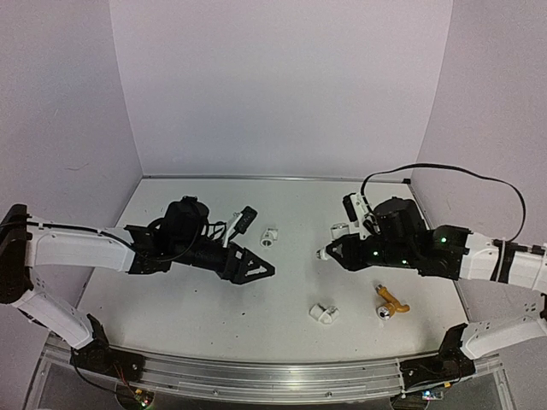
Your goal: Install the water faucets
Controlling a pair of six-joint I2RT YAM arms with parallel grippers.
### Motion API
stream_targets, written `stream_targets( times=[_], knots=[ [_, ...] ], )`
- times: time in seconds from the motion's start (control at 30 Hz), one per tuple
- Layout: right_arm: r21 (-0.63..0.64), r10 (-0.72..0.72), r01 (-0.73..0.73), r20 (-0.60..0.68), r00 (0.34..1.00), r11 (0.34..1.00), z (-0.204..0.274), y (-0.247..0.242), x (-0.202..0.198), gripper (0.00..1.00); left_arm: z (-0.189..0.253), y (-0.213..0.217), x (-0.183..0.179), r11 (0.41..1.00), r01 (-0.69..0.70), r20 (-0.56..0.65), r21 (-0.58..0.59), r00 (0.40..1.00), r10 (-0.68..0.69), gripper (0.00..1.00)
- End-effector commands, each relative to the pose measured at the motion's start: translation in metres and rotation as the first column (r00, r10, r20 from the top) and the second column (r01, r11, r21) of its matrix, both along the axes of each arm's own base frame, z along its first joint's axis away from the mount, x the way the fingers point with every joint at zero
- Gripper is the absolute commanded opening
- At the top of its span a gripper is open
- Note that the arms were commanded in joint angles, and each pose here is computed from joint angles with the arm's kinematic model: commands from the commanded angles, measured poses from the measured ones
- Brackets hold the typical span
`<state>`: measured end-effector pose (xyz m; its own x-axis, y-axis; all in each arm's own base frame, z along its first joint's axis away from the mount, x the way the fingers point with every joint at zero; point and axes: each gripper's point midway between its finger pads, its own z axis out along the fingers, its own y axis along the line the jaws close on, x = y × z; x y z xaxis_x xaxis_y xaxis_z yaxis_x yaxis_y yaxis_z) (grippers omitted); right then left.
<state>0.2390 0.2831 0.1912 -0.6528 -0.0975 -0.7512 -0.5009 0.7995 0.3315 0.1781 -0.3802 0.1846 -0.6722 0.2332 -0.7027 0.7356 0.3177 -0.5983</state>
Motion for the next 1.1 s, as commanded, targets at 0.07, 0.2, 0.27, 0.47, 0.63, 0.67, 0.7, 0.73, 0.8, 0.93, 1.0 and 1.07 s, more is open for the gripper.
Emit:
stream_targets(
  times=[0.07,0.2,0.27,0.47,0.63,0.67,0.7,0.73,0.8,0.93,1.0,1.07],
  knots=[
    [-0.052,-0.195,0.207,0.173,0.965,0.977,0.028,-0.062,0.008,0.00,-0.021,-0.041,0.012,0.998,-0.003,-0.082,0.064,0.997,0.008,0.79],
    [-0.028,-0.229,0.241,0.219,0.949,0.970,0.040,-0.080,0.003,0.00,-0.032,-0.061,0.004,0.994,0.014,-0.002,0.105,1.000,-0.014,0.80],
    [-0.010,-0.249,0.259,0.243,0.938,0.966,0.047,-0.090,0.000,0.00,-0.039,-0.073,0.002,0.989,-0.007,0.104,0.146,0.995,-0.008,0.80],
    [0.048,-0.288,0.286,0.285,0.914,0.957,0.069,-0.113,-0.011,0.00,-0.042,-0.110,-0.005,0.962,-0.120,0.470,0.245,0.882,-0.009,0.87],
    [0.097,-0.320,0.305,0.312,0.895,0.947,0.082,-0.132,-0.021,0.00,-0.056,-0.151,-0.026,0.946,-0.078,0.583,0.314,0.803,-0.127,0.88],
    [0.106,-0.324,0.306,0.316,0.892,0.946,0.085,-0.134,-0.023,0.00,-0.061,-0.157,-0.026,0.942,-0.069,0.575,0.329,0.806,-0.141,0.88],
    [0.113,-0.331,0.312,0.318,0.888,0.943,0.087,-0.138,-0.024,0.00,-0.072,-0.163,-0.027,0.933,-0.059,0.563,0.356,0.810,-0.163,0.87],
    [0.118,-0.335,0.313,0.319,0.887,0.942,0.089,-0.140,-0.026,0.00,-0.078,-0.165,-0.028,0.922,-0.053,0.561,0.385,0.806,-0.188,0.87],
    [0.141,-0.345,0.316,0.323,0.881,0.938,0.094,-0.147,-0.030,0.00,-0.096,-0.175,-0.026,0.890,-0.054,0.557,0.453,0.797,-0.235,0.86],
    [0.169,-0.350,0.310,0.323,0.879,0.935,0.099,-0.153,-0.036,0.00,-0.118,-0.190,-0.021,0.844,-0.074,0.550,0.531,0.788,-0.277,0.85],
    [0.179,-0.352,0.309,0.319,0.880,0.934,0.099,-0.155,-0.038,0.00,-0.129,-0.192,-0.018,0.824,-0.091,0.547,0.560,0.787,-0.285,0.83],
    [0.180,-0.351,0.307,0.314,0.882,0.934,0.098,-0.155,-0.039,0.00,-0.137,-0.191,-0.014,0.806,-0.108,0.547,0.582,0.785,-0.290,0.82]
  ],
)
